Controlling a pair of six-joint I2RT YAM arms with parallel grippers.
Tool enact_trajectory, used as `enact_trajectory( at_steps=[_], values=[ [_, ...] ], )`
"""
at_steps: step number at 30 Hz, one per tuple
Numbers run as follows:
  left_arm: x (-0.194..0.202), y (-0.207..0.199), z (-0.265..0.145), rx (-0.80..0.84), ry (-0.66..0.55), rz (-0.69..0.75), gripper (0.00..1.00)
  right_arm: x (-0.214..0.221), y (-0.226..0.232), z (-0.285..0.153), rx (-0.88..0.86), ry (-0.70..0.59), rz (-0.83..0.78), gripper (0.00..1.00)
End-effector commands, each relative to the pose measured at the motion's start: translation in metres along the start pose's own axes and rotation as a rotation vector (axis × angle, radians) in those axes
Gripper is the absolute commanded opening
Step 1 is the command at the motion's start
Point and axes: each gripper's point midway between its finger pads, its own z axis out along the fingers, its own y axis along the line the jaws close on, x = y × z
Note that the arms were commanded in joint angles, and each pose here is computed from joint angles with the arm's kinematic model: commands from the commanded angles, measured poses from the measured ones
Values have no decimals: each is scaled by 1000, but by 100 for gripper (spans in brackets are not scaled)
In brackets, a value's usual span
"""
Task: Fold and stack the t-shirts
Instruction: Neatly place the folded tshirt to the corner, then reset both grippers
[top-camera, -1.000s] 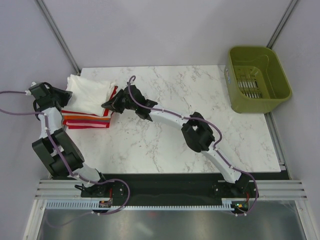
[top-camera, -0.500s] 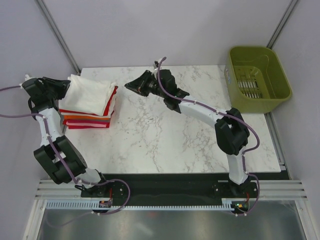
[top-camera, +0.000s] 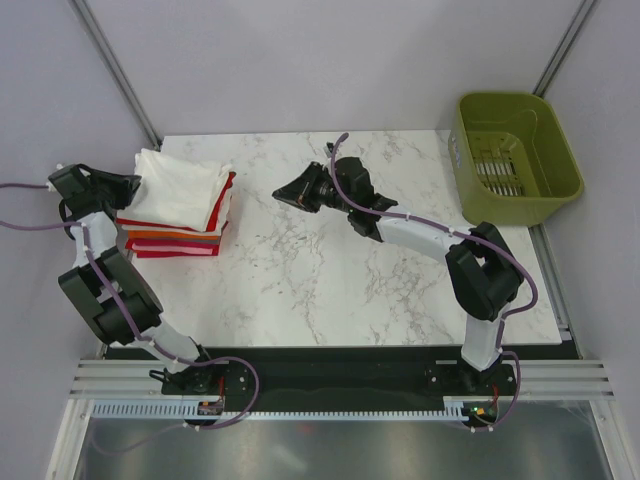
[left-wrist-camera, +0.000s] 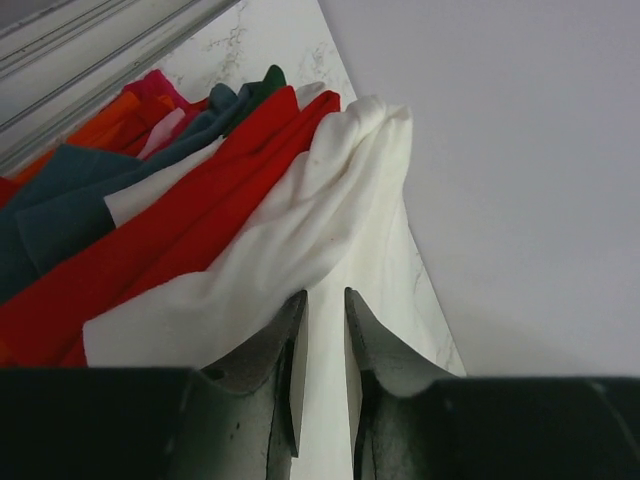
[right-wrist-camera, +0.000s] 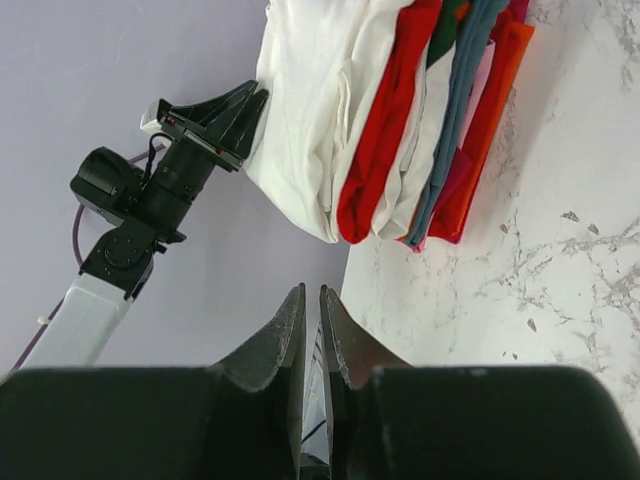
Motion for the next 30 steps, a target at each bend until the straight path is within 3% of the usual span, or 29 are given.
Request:
enact_trajectory(
  at_steps=[1,4,9,20,25,29,30],
  values=[
    [0,20,7,-56,14,-46,27,-12,38,-17,-117,-16,-36,17],
    [-11,6,-5,-44,-37,-32,28,-18,41,-22,-128,-29,-40,16],
    [-6,-47,-20,95,-3,-16,28,-29,48,-26,-144,-54,-41,16],
    [41,-126,-29,246,38,54,27,-32,49,-32,-157,-53,-66,14],
    [68,-154,-64,308,16,191,29,-49,19,-52,-27,-137,-193,21],
    [92,-172,-99,367,29,273,32,-82,6,-100,96,-289,-373,31],
    [104,-171,-101,370,44,304,33,-81,-15,-111,158,-300,-395,31]
  ],
)
